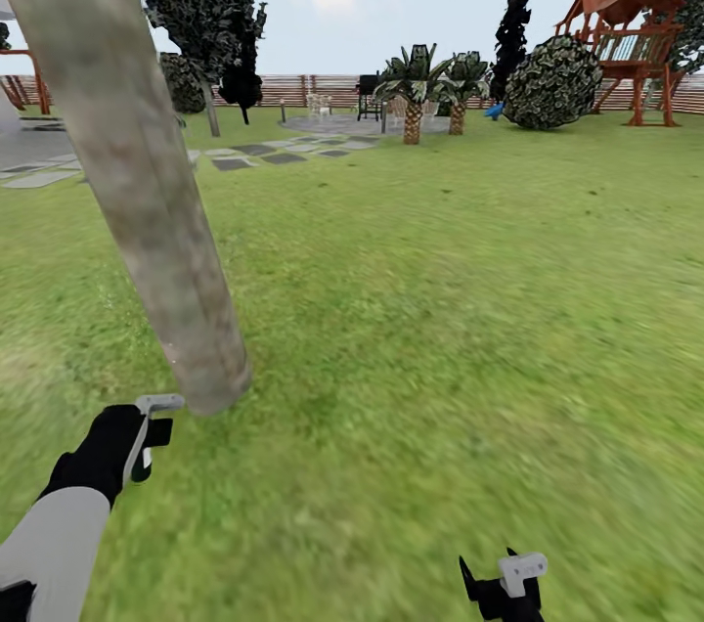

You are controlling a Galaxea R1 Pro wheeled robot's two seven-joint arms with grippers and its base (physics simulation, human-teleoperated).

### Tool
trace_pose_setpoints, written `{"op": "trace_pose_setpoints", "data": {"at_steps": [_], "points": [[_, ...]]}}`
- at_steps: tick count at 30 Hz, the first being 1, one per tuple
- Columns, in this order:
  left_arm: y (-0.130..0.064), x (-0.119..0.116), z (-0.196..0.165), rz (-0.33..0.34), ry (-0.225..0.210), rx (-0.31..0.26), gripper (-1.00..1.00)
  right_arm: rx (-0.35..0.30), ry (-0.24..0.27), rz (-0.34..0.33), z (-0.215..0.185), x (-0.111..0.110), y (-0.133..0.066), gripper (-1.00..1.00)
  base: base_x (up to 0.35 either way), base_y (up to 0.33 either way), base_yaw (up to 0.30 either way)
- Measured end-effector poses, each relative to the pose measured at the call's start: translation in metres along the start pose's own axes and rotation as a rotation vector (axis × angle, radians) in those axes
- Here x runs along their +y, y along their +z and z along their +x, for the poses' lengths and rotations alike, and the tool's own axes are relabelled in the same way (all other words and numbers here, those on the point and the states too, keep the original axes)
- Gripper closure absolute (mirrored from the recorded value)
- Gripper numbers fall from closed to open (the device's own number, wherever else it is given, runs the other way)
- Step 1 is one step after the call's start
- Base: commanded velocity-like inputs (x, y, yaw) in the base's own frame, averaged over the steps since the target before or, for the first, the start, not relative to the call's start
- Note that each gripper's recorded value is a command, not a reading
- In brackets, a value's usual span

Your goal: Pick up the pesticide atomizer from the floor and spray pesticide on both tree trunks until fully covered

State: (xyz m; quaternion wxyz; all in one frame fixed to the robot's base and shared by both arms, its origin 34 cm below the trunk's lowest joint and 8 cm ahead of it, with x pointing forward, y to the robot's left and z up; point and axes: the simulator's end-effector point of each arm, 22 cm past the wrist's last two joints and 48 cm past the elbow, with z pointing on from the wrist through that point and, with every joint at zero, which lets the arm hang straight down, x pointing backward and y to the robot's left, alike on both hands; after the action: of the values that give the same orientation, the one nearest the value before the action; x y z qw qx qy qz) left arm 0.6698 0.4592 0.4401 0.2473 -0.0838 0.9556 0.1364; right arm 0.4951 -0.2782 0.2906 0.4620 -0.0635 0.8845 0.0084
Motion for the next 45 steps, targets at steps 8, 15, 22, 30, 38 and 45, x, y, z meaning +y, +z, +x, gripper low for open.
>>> {"op": "trace_pose_setpoints", "data": {"at_steps": [8,15,22,30,38,45], "points": [[-0.001,0.024,-0.009,-0.021,-0.001,-0.013,1.0,0.001,0.0,0.0,0.001,0.0,0.0,-1.0,0.032,0.0,0.0],[-0.017,0.013,-0.056,-0.005,0.03,-0.066,1.0,0.0,0.001,-0.001,0.0,0.001,0.0,-1.0,0.0,0.0,0.0],[-0.025,-0.02,-0.065,0.111,0.029,-0.054,1.0,0.0,0.001,-0.001,0.0,0.001,0.0,-1.0,0.0,0.0,0.0],[-0.048,0.038,-0.107,0.029,0.02,-0.061,1.0,0.001,0.001,-0.001,0.0,0.001,0.0,-1.0,0.0,0.0,0.0],[-0.054,0.004,-0.118,0.036,0.12,-0.08,1.0,0.001,0.001,-0.001,0.001,0.001,0.0,-1.0,-0.048,0.008,0.0],[-0.072,0.029,-0.144,0.0,0.103,-0.133,1.0,0.001,0.001,-0.001,0.0,0.001,0.0,-1.0,-0.088,0.018,0.0]]}}
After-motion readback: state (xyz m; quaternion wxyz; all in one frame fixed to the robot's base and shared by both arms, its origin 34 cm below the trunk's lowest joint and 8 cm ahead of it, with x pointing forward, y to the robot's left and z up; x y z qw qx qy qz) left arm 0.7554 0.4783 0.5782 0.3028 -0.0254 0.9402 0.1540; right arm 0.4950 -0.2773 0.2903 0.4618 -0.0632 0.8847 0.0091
